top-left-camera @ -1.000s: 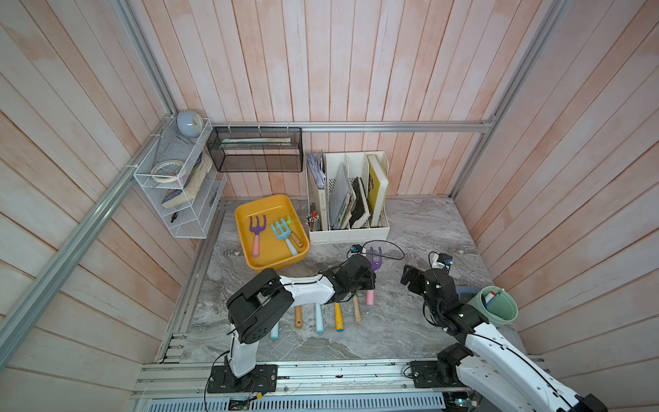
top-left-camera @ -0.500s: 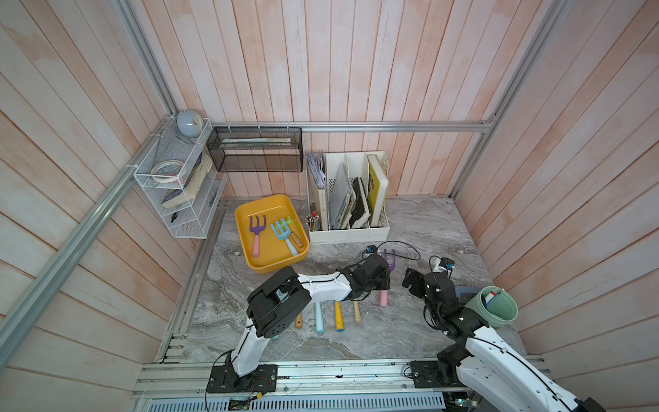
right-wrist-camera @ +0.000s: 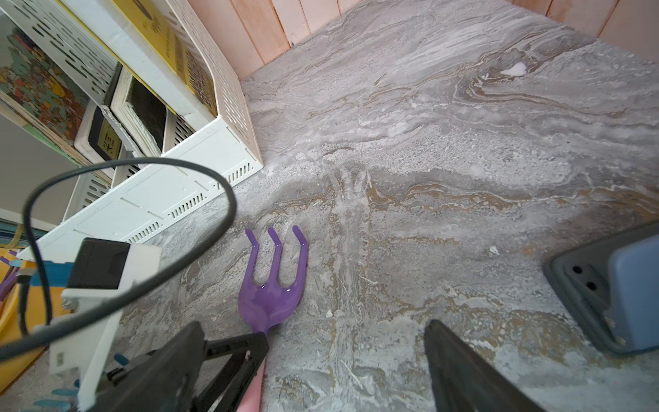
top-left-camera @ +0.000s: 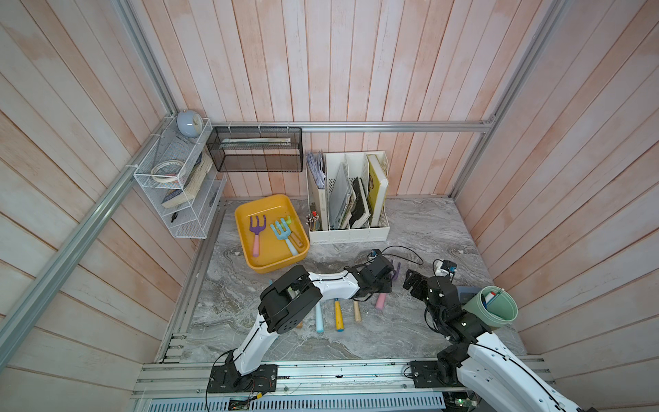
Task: Take the hand rake out of the storage box
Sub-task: Place the rake at the center of the board.
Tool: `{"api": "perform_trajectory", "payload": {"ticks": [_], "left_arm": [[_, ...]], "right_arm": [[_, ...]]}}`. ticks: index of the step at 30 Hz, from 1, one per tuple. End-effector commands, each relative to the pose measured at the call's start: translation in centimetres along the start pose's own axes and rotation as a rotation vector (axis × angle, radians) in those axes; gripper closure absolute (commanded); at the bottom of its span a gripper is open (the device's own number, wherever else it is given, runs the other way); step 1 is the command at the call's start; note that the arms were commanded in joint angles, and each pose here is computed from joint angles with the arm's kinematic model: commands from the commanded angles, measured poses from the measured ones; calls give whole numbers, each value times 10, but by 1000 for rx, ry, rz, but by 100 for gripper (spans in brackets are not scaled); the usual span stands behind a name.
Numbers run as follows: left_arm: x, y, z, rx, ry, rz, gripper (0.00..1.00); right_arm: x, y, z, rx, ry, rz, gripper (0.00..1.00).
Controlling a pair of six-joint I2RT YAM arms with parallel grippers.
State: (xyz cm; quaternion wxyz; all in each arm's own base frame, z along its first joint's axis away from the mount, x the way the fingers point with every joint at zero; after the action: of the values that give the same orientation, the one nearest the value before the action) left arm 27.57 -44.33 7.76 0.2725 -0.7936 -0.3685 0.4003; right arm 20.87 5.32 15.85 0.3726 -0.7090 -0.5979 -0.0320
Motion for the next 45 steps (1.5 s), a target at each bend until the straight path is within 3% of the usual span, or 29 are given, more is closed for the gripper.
{"api": "perform_trajectory", "payload": {"ticks": [1,6,7,8,11,15,22,26,37,45], "left_arm": [[-16,-20,-19,-48,36,33,56],[-33,-86,-57,-221,112,111,41],[-30,-104,-61,-272,127,106,3],[-23,-126,-66,-344,132,90,0],[23,-188,-81,-511,69,79,0],[98,-252,-91,-628,-20,-10,0],[196,-316,-76,-662,-101,-283,0],[233,-334,-61,-663,-143,-351,0],[250,-343,-52,-664,-152,-424,0],[246,-355,-48,-694,-150,-440,0]], "right_arm": [[-1,-1,0,-4,19,-14,2],[5,0,1,11,30,-66,3],[7,2,3,25,29,-68,4],[9,5,5,46,23,-69,5],[17,19,17,125,18,-92,6],[32,40,43,281,-19,-151,13],[33,61,91,452,-151,23,19],[34,66,100,494,-170,37,35],[25,60,117,575,-257,74,61],[26,50,130,608,-316,91,65]]}}
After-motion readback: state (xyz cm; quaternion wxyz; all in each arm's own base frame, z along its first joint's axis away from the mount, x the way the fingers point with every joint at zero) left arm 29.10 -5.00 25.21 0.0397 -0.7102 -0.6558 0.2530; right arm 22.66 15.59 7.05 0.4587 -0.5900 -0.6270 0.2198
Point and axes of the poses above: each gripper's point midway between its finger pads, its own y axis out along the fingers, its own x axis along the line the jaws close on, z = x × y, the point moved 6 cm from there along -y, back along the fingers, and after that the axes turned 7 degrees about y, right-handed, at the moved point
